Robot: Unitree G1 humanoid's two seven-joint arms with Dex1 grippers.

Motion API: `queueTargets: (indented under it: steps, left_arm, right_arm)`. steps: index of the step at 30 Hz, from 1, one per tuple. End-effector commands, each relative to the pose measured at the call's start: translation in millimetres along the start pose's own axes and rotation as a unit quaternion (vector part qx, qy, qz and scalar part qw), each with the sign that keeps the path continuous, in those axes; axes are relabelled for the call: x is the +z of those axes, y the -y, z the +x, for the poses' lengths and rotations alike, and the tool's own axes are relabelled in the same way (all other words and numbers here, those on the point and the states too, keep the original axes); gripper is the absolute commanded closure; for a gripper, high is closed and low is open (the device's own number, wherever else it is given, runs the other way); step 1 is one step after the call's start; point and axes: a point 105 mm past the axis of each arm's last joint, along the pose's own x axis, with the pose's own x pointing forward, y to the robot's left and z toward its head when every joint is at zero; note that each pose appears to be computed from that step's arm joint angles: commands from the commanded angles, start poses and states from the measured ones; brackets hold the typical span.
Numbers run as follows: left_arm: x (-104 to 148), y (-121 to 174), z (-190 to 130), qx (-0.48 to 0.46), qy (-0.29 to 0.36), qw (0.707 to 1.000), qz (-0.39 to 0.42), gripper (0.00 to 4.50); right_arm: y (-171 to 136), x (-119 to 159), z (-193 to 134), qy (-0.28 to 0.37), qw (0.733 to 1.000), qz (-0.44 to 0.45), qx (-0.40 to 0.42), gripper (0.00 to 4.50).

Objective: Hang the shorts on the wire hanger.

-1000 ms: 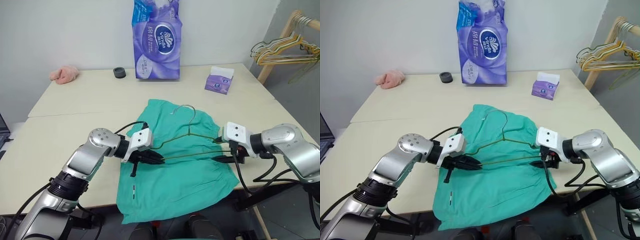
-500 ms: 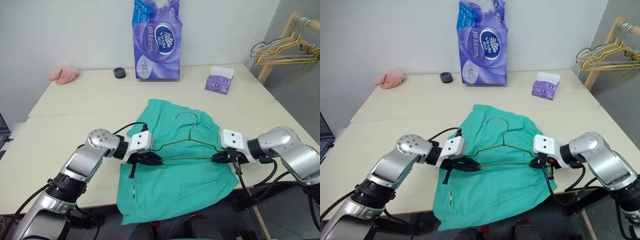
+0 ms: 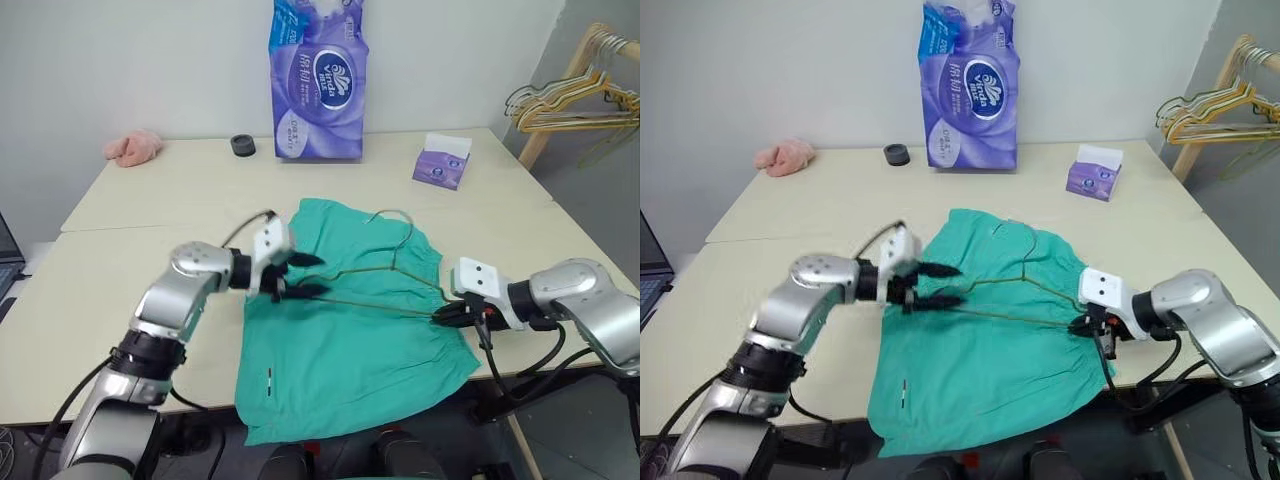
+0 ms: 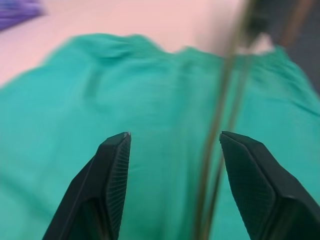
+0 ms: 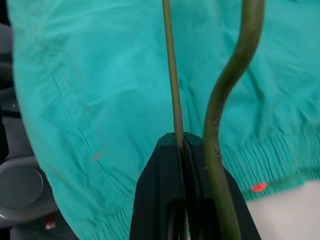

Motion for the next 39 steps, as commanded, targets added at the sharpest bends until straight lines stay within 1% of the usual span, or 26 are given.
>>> queueTargets:
  steps: [1, 2, 4, 7, 10, 14, 16, 19, 24, 31, 34, 39]
  left_arm:
    - [9.8, -31.7, -22.0, 0.077, 0.035, 0.996, -0.021, 1.57]
    - [9.2, -38.2, -25.9, 0.096, 0.04, 0.994, -0.025, 1.57]
    - [5.4, -42.2, -28.2, 0.109, 0.042, 0.993, -0.031, 1.57]
    - [-8.6, -21.8, -16.0, 0.068, 0.024, 0.997, -0.024, 1.57]
    - [-14.9, 1.9, -2.0, 0.02, 0.02, 0.999, -0.032, 1.57]
    - [-18.8, 27.9, 10.3, -0.038, 0.019, 0.998, -0.049, 1.57]
    - [-19.3, 36.4, 14.6, -0.064, 0.02, 0.996, -0.053, 1.57]
    - [-17.5, 38.5, 15.4, -0.076, 0.024, 0.995, -0.057, 1.57]
    - [-13.1, 34.9, 17.3, -0.081, 0.028, 0.996, -0.036, 1.57]
    - [-5.9, 28.5, 22.2, -0.066, 0.052, 0.996, -0.02, 1.57]
    - [-3.2, 28.4, 23.6, -0.066, 0.057, 0.996, -0.002, 1.57]
    - [-3.2, 26.5, 22.5, -0.057, 0.053, 0.997, 0.009, 1.57]
  right_arm:
    - [14.1, -21.1, -26.5, -0.01, 0.997, 0.045, -0.059, 4.5]
    - [15.0, -29.2, -32.3, -0.011, 0.995, 0.064, -0.071, 4.5]
    - [15.6, -42.2, -42.9, -0.001, 0.989, 0.111, -0.097, 4.5]
    - [11.9, -69.3, -58.1, 0.023, 0.967, 0.203, -0.151, 4.5]
    - [-3.0, -88.2, -64.2, 0.039, 0.946, 0.268, -0.179, 4.5]
    - [-23.2, -105.4, -70.1, 0.051, 0.918, 0.335, -0.204, 4.5]
    - [-33.3, -112.0, -69.9, 0.055, 0.905, 0.366, -0.209, 4.5]
    - [-41.6, -114.2, -66.3, 0.056, 0.898, 0.386, -0.204, 4.5]
    - [-44.0, -119.5, -63.1, 0.07, 0.876, 0.429, -0.208, 4.5]
    - [-59.3, -112.7, -45.5, 0.07, 0.873, 0.461, -0.142, 4.5]
    - [-57.8, -110.5, -39.8, 0.069, 0.871, 0.469, -0.128, 4.5]
    - [-54.1, -111.6, -41.4, 0.068, 0.865, 0.483, -0.122, 4.5]
